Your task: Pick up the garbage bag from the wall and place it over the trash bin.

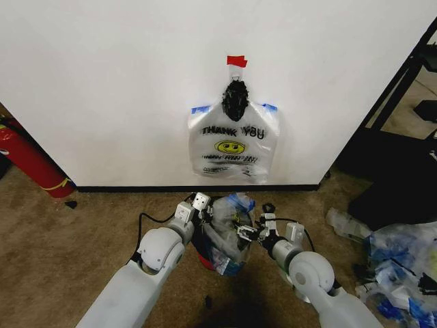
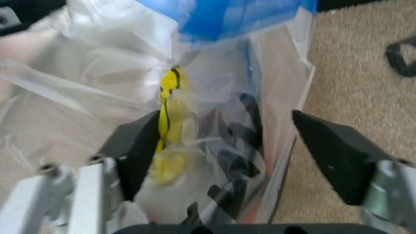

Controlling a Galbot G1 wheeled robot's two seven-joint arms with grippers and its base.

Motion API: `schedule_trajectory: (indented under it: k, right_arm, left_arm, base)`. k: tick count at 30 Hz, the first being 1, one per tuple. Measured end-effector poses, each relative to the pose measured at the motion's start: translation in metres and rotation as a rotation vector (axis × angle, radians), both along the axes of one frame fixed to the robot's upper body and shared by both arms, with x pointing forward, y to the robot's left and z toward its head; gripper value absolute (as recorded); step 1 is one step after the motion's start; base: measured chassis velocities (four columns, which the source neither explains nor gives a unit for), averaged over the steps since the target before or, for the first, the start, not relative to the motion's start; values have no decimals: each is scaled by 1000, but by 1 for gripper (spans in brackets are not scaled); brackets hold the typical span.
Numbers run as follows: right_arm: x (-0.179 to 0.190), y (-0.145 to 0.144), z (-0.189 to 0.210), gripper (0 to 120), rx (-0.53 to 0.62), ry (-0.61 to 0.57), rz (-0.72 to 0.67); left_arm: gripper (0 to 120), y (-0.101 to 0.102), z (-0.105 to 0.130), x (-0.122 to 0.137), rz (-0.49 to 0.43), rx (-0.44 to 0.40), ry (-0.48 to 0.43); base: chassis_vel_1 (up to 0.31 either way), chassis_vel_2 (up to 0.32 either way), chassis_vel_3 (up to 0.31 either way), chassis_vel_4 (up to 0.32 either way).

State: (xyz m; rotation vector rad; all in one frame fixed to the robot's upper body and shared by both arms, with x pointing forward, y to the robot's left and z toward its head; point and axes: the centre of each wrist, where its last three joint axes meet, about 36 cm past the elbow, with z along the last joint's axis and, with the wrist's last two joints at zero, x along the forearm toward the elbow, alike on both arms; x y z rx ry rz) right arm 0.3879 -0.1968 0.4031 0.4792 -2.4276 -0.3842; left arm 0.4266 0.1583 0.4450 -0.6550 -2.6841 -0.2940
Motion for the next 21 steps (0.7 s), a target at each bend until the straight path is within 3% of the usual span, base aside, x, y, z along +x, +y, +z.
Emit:
schedule_trajectory:
  k: [21]
  right_arm:
    - [7, -4, -2, 1, 39, 44, -79]
  left_arm:
    - [0, 2, -5, -10, -1, -7, -10]
  base:
    - [0, 0, 0, 0]
